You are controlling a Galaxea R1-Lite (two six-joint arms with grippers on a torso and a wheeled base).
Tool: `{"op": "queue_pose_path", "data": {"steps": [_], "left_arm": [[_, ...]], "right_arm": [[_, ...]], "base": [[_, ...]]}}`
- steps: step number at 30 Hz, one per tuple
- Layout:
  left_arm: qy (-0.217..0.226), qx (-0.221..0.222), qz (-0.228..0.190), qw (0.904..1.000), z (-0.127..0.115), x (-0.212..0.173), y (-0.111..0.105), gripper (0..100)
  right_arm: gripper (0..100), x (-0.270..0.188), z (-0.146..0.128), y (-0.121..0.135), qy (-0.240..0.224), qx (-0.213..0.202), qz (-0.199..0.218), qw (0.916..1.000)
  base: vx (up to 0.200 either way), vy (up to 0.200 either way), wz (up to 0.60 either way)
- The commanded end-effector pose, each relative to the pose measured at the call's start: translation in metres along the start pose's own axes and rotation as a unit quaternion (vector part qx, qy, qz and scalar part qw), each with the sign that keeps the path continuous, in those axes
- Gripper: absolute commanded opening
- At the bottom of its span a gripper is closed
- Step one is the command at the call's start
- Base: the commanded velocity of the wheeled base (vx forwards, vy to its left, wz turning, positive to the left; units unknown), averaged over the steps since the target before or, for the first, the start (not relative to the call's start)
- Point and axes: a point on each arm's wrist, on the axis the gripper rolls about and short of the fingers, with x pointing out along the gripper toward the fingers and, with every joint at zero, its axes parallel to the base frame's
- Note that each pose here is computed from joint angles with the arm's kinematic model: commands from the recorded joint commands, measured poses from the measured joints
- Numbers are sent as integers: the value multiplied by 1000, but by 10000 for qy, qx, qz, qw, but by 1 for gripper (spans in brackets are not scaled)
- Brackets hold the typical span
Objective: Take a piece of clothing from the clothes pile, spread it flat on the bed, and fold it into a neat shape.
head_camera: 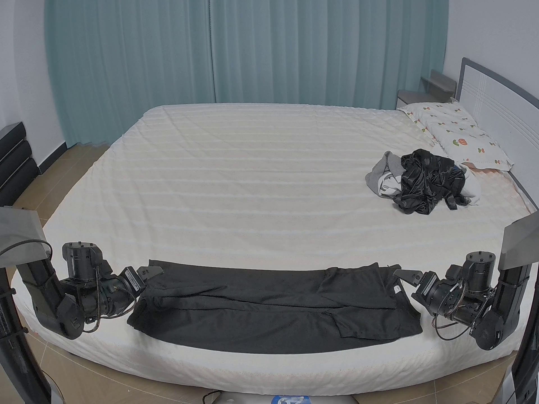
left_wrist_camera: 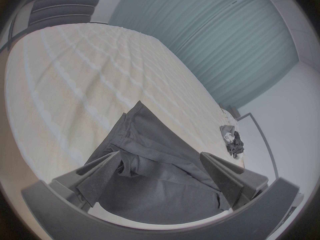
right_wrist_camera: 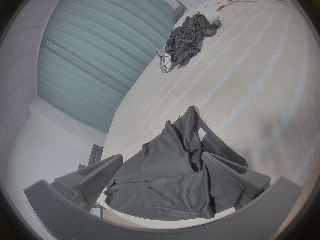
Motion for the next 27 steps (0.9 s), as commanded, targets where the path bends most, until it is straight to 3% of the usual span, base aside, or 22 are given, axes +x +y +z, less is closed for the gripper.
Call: {"op": "queue_pose_path", "data": {"steps": [1,10,27], "left_arm": [[144,91,100,9998,-7,3,4,100],[504,706,342,9956,-24,-2,16,100],[293,817,624,9943,-22,27,19,100]], "right_arm": [[100,0,-1,1,-1,-40,35,10000],[100,-3,-1,-3,20,-186,-71,9998],[100,0,-6,-7,128,-194,-150,9996]], "base": [[0,0,0],[0,0,0],[0,0,0]]}}
